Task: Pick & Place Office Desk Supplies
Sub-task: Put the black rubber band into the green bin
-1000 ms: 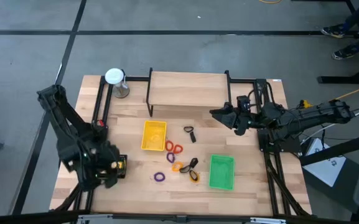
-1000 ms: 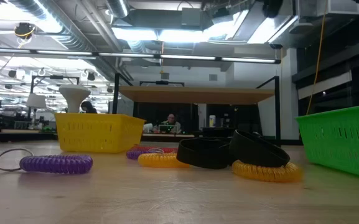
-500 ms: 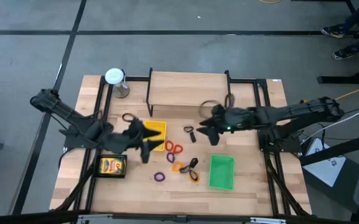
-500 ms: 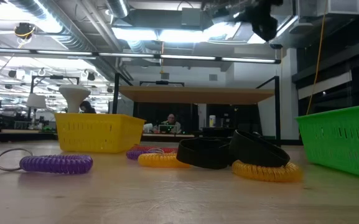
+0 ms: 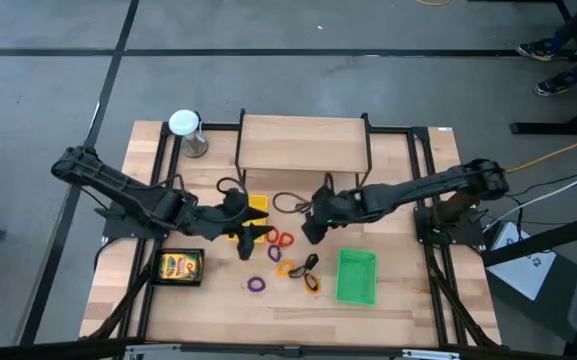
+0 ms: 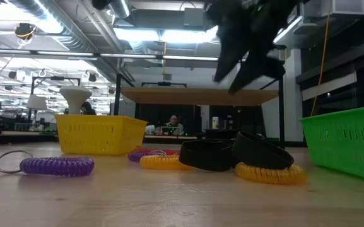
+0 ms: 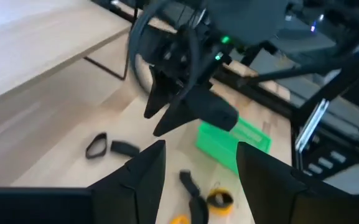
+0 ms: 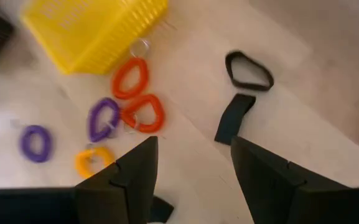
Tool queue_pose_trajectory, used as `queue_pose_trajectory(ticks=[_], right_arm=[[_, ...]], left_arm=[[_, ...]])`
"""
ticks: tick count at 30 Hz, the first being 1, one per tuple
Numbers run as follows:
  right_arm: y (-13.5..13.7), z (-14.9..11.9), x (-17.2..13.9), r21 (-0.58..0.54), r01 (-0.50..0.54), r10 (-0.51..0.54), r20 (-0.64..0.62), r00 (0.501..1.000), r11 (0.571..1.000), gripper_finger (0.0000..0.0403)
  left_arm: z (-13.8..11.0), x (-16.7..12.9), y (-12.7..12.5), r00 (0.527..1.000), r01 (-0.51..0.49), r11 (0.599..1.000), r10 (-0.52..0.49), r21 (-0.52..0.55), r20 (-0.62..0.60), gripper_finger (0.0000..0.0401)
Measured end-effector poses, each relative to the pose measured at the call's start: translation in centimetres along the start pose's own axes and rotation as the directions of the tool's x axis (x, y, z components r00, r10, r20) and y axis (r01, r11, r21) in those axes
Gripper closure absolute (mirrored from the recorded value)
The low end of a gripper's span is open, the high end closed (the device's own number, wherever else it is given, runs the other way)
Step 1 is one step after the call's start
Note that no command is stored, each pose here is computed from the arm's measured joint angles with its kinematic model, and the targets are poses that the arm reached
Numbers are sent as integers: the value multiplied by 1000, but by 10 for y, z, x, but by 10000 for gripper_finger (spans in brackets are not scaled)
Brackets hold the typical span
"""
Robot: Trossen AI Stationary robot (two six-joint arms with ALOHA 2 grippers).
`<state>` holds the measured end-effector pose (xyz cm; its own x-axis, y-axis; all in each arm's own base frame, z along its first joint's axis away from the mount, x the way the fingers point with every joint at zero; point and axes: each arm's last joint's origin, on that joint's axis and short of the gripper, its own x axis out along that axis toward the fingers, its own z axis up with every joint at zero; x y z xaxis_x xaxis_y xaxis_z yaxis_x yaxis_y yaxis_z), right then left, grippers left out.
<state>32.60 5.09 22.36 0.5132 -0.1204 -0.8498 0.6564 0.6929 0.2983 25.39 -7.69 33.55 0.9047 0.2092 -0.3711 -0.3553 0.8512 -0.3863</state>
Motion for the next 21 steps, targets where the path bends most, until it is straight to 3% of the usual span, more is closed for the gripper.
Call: queue_pose_trajectory(ticks=[8, 13, 21], right_arm=[[8, 4, 39, 25, 115, -111, -111, 988, 993, 197], [10, 17, 38, 69, 173, -168, -72, 983, 983, 197], [-1, 21, 45, 185, 229, -215, -91, 972, 956, 197]], left_arm=[[0, -46, 23, 1000, 19, 1000, -20, 21, 22, 226], [-26, -69, 56, 998, 52, 998, -51, -37, 22, 226], [-71, -81, 94, 997, 82, 991, -82, -107, 3, 226]])
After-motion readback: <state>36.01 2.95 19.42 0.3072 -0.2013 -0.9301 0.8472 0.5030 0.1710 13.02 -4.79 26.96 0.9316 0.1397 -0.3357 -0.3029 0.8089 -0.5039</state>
